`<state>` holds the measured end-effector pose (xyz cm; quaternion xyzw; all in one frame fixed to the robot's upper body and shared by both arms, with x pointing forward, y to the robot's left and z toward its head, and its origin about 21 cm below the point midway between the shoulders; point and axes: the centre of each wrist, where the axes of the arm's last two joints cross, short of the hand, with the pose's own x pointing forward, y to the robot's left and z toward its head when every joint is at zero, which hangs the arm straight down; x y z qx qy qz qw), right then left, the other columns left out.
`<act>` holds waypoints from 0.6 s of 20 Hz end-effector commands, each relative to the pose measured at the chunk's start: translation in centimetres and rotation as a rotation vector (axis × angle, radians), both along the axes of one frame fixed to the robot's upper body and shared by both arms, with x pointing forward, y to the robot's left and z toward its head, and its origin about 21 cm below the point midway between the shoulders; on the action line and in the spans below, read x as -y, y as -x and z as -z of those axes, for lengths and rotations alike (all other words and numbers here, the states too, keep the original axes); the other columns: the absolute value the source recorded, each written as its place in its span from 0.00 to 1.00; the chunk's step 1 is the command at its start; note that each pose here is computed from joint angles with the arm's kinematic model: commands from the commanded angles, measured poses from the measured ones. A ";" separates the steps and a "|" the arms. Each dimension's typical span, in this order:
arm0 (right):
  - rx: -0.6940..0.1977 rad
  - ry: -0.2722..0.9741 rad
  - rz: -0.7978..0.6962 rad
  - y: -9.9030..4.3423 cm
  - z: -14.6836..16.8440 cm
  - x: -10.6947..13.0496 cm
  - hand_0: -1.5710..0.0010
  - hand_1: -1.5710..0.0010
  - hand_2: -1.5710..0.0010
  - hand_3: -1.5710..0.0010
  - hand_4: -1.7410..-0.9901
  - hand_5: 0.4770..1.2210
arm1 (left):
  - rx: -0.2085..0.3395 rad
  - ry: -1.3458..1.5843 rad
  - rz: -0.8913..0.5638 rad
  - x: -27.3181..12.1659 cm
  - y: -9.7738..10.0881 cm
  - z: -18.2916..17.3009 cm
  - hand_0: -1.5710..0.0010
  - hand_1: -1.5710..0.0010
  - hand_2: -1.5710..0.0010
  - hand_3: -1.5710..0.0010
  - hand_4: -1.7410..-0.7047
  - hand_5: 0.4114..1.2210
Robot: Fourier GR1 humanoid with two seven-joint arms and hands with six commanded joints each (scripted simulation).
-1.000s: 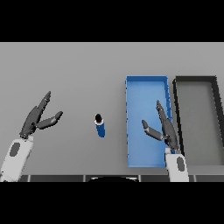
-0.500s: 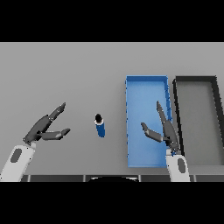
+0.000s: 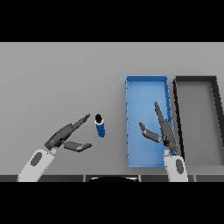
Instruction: Pick up the blue pipe and place it into the blue bin.
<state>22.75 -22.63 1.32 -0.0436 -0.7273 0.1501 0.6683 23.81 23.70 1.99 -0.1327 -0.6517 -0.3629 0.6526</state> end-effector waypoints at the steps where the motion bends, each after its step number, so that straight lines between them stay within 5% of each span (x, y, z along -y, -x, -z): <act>1: 0.007 -0.009 -0.004 0.2 0.0 -0.1 1.00 1.00 1.00 1.00 0.68 0.19 | -0.008 0.005 -0.002 0.7 -0.1 0.2 1.00 1.00 1.00 1.00 0.53 0.06; 6: 0.006 -0.003 0.010 0.6 0.4 0.5 1.00 1.00 1.00 1.00 0.69 0.19 | -0.076 0.012 0.009 3.3 -1.3 2.3 1.00 1.00 1.00 1.00 0.53 0.07; 12: 0.006 -0.005 0.024 0.5 0.0 0.0 1.00 1.00 1.00 1.00 0.72 0.17 | -0.054 -0.012 0.052 6.1 -3.0 3.6 1.00 1.00 1.00 1.00 0.59 0.06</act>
